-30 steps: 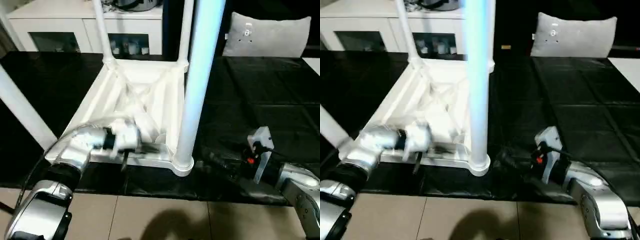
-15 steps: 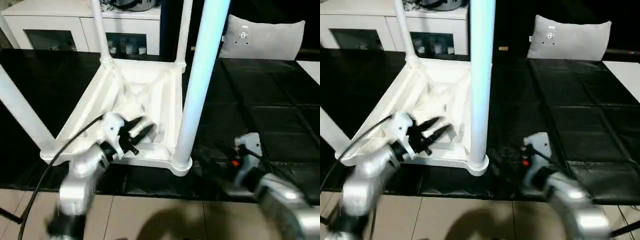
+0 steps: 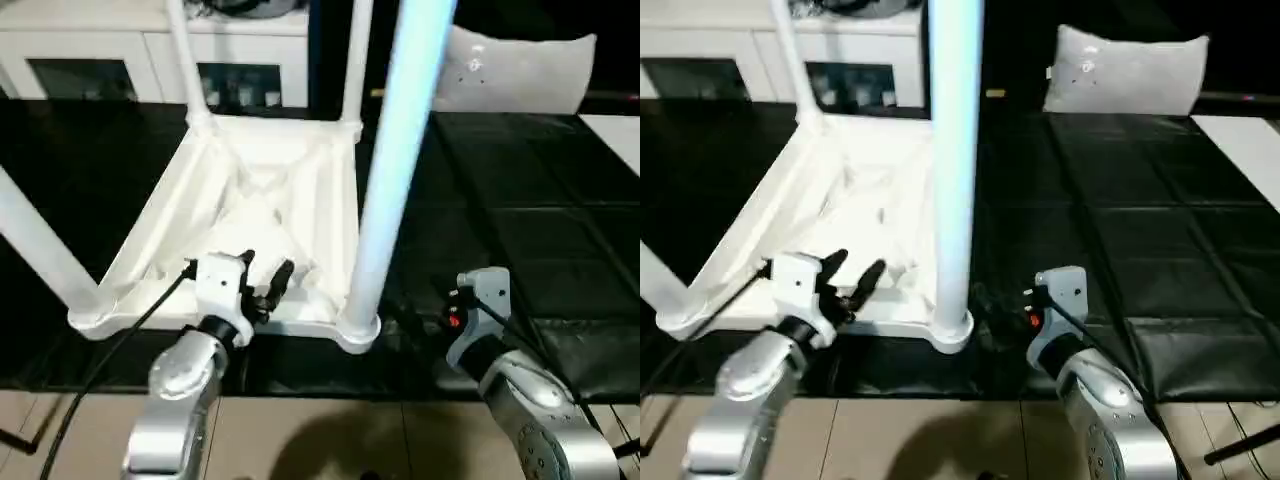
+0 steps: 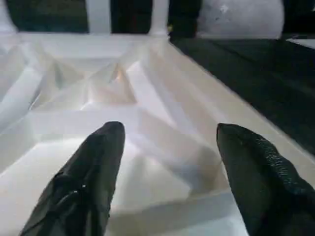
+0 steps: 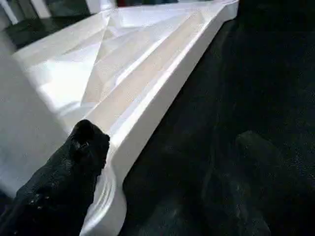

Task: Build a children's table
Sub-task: Flip table

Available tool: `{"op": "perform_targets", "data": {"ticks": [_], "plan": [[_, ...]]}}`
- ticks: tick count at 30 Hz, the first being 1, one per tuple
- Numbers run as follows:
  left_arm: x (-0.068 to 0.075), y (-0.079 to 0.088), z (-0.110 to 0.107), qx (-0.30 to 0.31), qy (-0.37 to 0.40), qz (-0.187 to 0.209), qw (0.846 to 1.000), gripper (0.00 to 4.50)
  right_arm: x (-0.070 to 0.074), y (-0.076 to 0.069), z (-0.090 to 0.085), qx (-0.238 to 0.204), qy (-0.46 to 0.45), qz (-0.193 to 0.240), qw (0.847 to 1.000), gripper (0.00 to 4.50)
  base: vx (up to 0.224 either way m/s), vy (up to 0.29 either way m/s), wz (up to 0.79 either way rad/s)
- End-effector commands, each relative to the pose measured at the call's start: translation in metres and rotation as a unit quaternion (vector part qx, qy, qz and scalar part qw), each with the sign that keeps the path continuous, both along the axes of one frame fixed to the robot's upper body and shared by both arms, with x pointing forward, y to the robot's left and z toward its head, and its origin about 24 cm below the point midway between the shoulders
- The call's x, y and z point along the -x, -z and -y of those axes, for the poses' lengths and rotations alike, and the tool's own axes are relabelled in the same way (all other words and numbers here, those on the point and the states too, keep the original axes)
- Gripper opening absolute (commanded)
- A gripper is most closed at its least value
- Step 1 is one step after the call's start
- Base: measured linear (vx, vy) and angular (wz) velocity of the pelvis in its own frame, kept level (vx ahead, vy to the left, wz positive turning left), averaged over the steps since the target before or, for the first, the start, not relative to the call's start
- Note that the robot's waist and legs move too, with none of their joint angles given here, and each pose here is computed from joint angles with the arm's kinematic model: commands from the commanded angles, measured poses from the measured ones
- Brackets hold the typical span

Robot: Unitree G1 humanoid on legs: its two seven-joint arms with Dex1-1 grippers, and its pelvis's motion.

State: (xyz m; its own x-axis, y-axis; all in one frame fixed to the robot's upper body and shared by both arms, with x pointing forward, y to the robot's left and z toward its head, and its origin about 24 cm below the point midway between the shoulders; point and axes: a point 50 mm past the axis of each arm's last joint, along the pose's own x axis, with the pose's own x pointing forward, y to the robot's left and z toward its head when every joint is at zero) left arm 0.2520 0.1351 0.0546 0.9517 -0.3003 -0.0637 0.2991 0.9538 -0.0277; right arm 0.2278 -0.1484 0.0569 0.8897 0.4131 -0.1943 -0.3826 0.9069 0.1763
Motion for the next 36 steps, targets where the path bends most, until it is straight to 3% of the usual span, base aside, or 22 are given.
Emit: {"op": "perform_targets", "data": {"ticks": [1, 5, 10, 13, 14, 20, 23, 26, 32, 34, 35, 36], "plan": [[0.003, 0.001, 0.000, -0.006, -0.004, -0.006, 1.000, 3.61, 0.003, 0.002, 0.003, 0.010, 0.002, -0.001, 1.000, 4.50, -0.083, 0.003, 0.01], [0.010, -0.006, -0.010, -0.006, -0.036, 0.021, 0.999, 4.02, 0.007, 0.008, 0.018, 0.016, 0.031, -0.016, 0.999, 4.50, -0.107, 0.000, -0.02], [0.018, -0.004, -0.021, -0.015, -0.062, 0.011, 0.998, 4.37, 0.013, 0.001, 0.024, 0.015, 0.021, 0.017, 1.000, 4.50, -0.057, -0.070, -0.01], [0.019, 0.000, -0.032, -0.028, -0.106, -0.004, 0.994, 4.46, 0.017, -0.004, 0.020, -0.013, -0.019, 0.030, 0.999, 4.50, 0.000, 0.000, 0.00], [0.019, -0.001, -0.043, -0.034, -0.152, -0.001, 0.988, 4.46, 0.020, -0.009, 0.012, -0.030, -0.063, 0.034, 0.997, 4.50, -0.082, 0.007, 0.17], [0.023, -0.005, -0.052, -0.014, -0.190, 0.010, 0.982, 4.46, 0.021, -0.012, -0.001, -0.042, -0.136, 0.042, 0.989, 4.50, -0.043, 0.017, 0.00], [0.032, -0.002, -0.066, -0.030, -0.254, 0.004, 0.967, 4.46, -0.001, -0.010, -0.003, 0.011, -0.112, 0.067, 0.991, 4.50, 0.002, 0.017, -0.02], [0.032, -0.003, -0.074, -0.038, -0.279, 0.006, 0.959, 4.46, -0.008, -0.015, -0.009, -0.013, -0.114, 0.069, 0.991, 4.50, 0.000, 0.000, 0.00], [0.038, -0.012, -0.115, -0.087, -0.410, 0.014, 0.908, 4.46, -0.012, -0.013, -0.035, -0.027, -0.201, 0.065, 0.977, 4.50, 0.000, 0.000, 0.00], [0.039, -0.014, -0.117, -0.091, -0.411, 0.020, 0.907, 4.46, -0.016, -0.012, -0.036, -0.019, -0.193, 0.069, 0.978, 4.50, 0.000, 0.000, 0.00], [0.036, -0.017, -0.115, -0.077, -0.384, 0.025, 0.920, 4.46, -0.028, -0.010, -0.032, 0.000, -0.139, 0.076, 0.987, 4.50, 0.000, 0.000, 0.00], [0.034, -0.017, -0.114, -0.071, -0.375, 0.026, 0.924, 4.46, -0.032, -0.010, -0.031, 0.005, -0.123, 0.078, 0.989, 4.50, 0.000, 0.000, 0.00]]}}
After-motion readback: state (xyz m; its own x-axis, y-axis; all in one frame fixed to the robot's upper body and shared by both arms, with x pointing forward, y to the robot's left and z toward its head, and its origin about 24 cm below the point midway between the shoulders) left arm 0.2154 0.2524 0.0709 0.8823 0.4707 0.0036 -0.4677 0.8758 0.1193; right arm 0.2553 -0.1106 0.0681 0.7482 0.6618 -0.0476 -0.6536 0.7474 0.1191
